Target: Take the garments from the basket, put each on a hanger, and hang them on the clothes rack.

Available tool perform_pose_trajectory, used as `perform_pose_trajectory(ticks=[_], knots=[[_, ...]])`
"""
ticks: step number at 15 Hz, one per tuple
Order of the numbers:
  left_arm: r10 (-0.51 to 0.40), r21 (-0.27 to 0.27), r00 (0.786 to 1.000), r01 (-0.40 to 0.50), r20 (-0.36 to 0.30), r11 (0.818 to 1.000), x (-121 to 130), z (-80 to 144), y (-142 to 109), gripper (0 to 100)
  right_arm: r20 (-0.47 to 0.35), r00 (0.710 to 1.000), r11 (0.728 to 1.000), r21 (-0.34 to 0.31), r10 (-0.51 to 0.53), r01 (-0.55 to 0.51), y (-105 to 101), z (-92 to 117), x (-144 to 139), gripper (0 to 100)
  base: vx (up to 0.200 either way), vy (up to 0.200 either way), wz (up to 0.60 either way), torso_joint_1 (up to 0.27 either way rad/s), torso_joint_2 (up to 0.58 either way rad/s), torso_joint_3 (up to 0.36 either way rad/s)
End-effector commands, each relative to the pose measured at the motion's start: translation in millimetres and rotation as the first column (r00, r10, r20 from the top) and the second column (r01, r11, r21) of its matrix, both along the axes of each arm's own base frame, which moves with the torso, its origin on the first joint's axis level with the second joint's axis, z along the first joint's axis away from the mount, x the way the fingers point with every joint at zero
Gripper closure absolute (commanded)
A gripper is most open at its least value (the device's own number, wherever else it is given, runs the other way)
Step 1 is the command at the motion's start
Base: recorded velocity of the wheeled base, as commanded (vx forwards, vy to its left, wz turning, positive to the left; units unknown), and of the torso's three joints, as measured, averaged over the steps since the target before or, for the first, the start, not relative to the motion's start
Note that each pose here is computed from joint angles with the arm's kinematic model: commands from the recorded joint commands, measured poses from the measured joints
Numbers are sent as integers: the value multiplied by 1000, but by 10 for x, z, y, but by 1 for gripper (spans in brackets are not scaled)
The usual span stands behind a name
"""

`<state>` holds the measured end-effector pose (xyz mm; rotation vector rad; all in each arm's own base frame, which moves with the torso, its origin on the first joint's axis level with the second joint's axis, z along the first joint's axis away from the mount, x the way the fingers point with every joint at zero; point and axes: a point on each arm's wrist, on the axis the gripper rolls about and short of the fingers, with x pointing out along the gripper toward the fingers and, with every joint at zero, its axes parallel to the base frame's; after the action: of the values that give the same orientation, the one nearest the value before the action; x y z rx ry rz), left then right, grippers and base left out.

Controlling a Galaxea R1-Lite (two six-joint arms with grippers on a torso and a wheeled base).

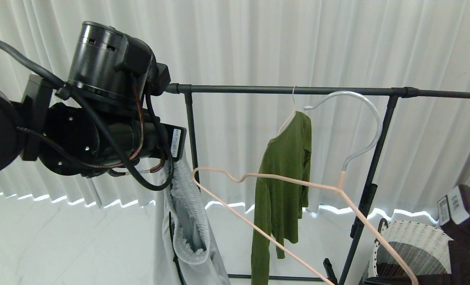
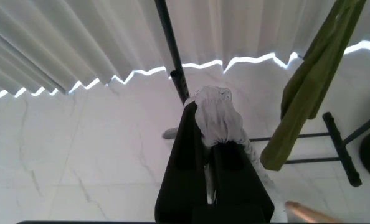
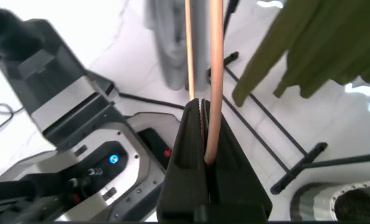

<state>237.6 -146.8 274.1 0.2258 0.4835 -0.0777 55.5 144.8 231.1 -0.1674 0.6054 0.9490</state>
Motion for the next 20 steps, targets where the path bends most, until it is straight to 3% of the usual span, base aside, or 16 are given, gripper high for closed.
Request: perform_pose_trajectory(ticks=[1, 6, 9, 13, 18, 20], knots=[[11, 2, 1000, -11, -3, 1000, 68, -23, -45, 100, -10, 1000, 1000, -27, 14, -14, 115, -47, 17, 100, 0, 0, 0, 0, 0, 0], [2, -3, 1000, -2, 3, 1000, 37, -10, -86, 100, -42, 999, 1000, 9, -26, 27, 319, -108, 103, 100, 0, 0, 0, 0, 0, 0], [10, -35, 1000, -10, 6, 999, 31, 2, -114, 100, -99, 992, 992, 88, -84, 93, 575, -180, 207, 100, 0, 0, 0, 0, 0, 0], [51, -56, 999, -50, 17, 997, 7, -13, -188, 100, -101, 990, 989, 100, -95, 105, 742, -263, 283, 100, 0, 0, 0, 0, 0, 0], [134, -32, 990, -133, 50, 991, 100, -5, -188, 100, -108, 984, 985, 85, -139, 148, 769, -308, 387, 100, 0, 0, 0, 0, 0, 0], [151, -31, 987, -149, 60, 988, 135, 14, -177, 100, -103, 974, 974, 83, -204, 212, 739, -314, 478, 100, 0, 0, 0, 0, 0, 0]])
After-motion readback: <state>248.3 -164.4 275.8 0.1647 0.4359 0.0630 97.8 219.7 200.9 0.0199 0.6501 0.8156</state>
